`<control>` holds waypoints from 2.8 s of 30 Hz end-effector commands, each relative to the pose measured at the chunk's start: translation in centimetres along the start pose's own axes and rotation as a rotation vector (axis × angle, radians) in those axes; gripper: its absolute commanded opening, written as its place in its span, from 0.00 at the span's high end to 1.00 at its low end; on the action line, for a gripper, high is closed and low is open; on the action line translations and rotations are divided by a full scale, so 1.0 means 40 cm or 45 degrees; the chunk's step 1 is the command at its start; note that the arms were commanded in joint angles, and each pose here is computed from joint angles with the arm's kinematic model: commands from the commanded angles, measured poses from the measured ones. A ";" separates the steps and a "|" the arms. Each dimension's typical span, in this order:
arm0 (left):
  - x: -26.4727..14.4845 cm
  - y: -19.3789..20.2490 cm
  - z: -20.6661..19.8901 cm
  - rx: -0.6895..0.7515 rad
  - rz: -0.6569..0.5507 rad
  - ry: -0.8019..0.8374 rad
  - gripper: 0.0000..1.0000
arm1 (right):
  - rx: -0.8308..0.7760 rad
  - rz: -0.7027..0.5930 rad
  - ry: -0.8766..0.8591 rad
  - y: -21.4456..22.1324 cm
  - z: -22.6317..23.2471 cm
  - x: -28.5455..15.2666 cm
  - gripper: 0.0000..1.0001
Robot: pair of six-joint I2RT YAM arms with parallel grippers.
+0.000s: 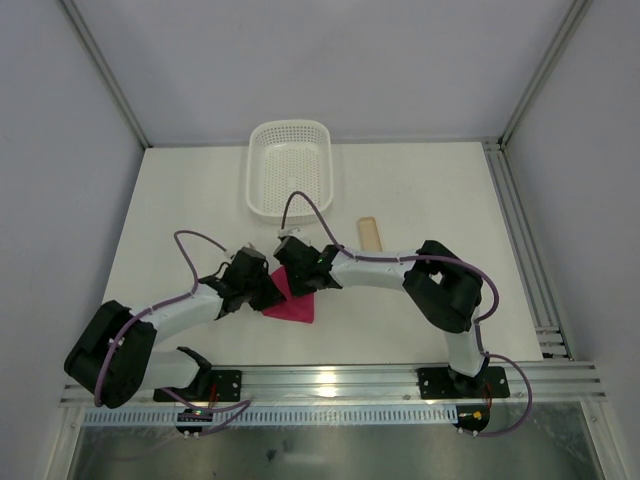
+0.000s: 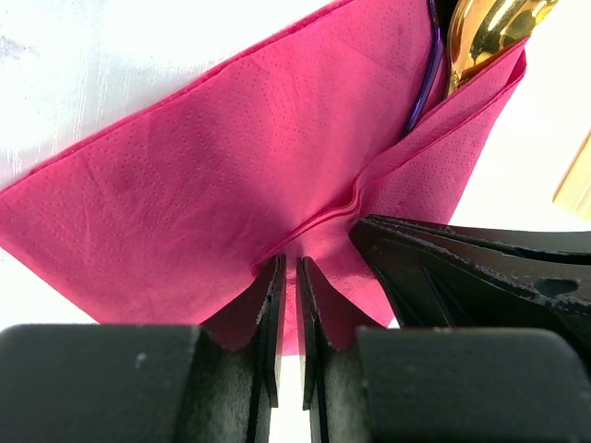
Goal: Place the utensils on the paper napkin and roll it up
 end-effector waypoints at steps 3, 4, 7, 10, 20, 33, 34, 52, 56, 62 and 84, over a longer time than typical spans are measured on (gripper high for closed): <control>0.003 0.027 0.112 0.028 0.011 -0.226 0.85 | -0.027 0.017 0.070 0.018 -0.010 -0.016 0.96; 0.003 0.028 0.113 0.026 0.012 -0.228 0.85 | -0.030 0.025 0.074 0.026 -0.008 -0.011 0.96; 0.001 0.025 0.106 0.024 0.006 -0.216 0.85 | -0.047 0.069 0.098 0.059 -0.011 0.013 0.96; -0.007 0.017 0.083 0.024 -0.003 -0.177 0.84 | -0.049 0.088 0.111 0.071 -0.017 0.023 0.96; -0.096 -0.084 0.061 0.180 -0.243 -0.333 0.47 | -0.048 0.075 0.099 0.081 -0.022 0.022 0.96; -0.060 -0.063 0.113 0.182 -0.226 -0.364 0.35 | -0.037 0.058 0.056 0.082 -0.014 0.017 0.96; -0.056 -0.059 0.115 0.179 -0.216 -0.363 0.35 | -0.037 0.057 0.053 0.084 -0.014 0.017 0.96; -0.071 -0.018 0.041 0.114 -0.130 -0.015 0.43 | -0.028 0.062 0.056 0.090 -0.016 0.023 0.96; -0.061 -0.014 0.044 0.115 -0.133 0.013 0.44 | -0.027 0.063 0.050 0.091 -0.015 0.023 0.96; -0.050 -0.023 0.045 0.145 -0.142 -0.018 0.54 | -0.019 0.050 0.027 0.090 -0.010 0.022 0.96; -0.090 -0.072 0.032 0.257 -0.260 -0.085 0.56 | -0.007 0.033 -0.023 0.097 -0.005 0.022 0.96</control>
Point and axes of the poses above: each gripper's point midway between its finger pads, its own x axis out along the fingers, its own z axis along the line the jaws close on, y = z × x, the point moved 4 cm from there along -x, back along the fingers, and after that the axes turned 7 degrees about -x, right-handed, at the moved point
